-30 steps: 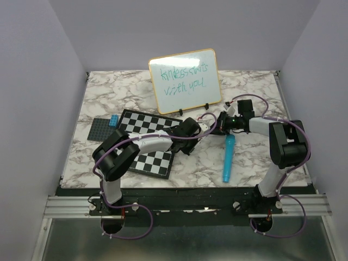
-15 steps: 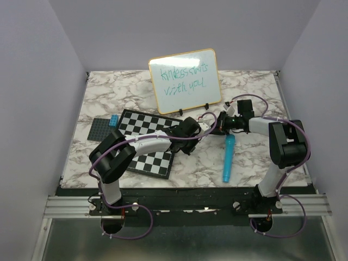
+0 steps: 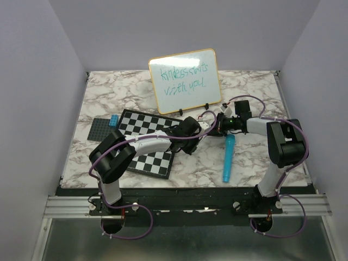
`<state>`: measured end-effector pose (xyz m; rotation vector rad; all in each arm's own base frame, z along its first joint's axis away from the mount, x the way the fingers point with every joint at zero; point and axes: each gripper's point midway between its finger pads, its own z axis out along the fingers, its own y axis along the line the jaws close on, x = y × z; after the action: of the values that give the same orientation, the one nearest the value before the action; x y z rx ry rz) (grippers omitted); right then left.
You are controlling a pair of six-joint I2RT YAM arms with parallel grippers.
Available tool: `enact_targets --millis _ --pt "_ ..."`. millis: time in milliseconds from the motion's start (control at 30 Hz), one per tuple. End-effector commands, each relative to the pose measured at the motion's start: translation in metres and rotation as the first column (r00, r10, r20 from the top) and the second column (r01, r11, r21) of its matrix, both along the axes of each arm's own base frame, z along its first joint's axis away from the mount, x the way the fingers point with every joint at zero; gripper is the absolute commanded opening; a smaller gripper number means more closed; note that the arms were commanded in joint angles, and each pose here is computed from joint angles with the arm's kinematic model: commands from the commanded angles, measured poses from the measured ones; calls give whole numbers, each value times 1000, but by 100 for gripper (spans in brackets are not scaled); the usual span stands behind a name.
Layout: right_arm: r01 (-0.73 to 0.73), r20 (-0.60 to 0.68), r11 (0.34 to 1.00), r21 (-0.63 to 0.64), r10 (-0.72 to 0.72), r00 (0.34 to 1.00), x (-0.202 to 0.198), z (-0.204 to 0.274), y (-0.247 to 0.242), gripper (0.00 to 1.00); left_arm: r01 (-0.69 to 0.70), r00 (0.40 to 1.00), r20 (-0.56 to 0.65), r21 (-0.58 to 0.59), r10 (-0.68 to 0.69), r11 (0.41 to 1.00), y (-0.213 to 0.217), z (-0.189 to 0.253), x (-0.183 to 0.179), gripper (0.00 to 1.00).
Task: Write a sentence on the whiteboard
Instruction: Insert the whiteboard marker without the cap into the pen cap.
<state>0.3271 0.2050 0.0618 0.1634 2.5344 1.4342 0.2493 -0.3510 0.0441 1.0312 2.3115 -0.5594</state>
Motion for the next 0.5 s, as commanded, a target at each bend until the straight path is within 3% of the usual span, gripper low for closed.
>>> enact_targets --millis 0,467 --pt "-11 -28 1000 13 11 1000 -6 -6 3 0 0 1000 -1 -79 0 997 -13 15 -2 0" --pt "-10 -22 1000 11 10 1000 -5 -5 2 1 -44 999 -12 -66 44 997 -6 9 2 0"
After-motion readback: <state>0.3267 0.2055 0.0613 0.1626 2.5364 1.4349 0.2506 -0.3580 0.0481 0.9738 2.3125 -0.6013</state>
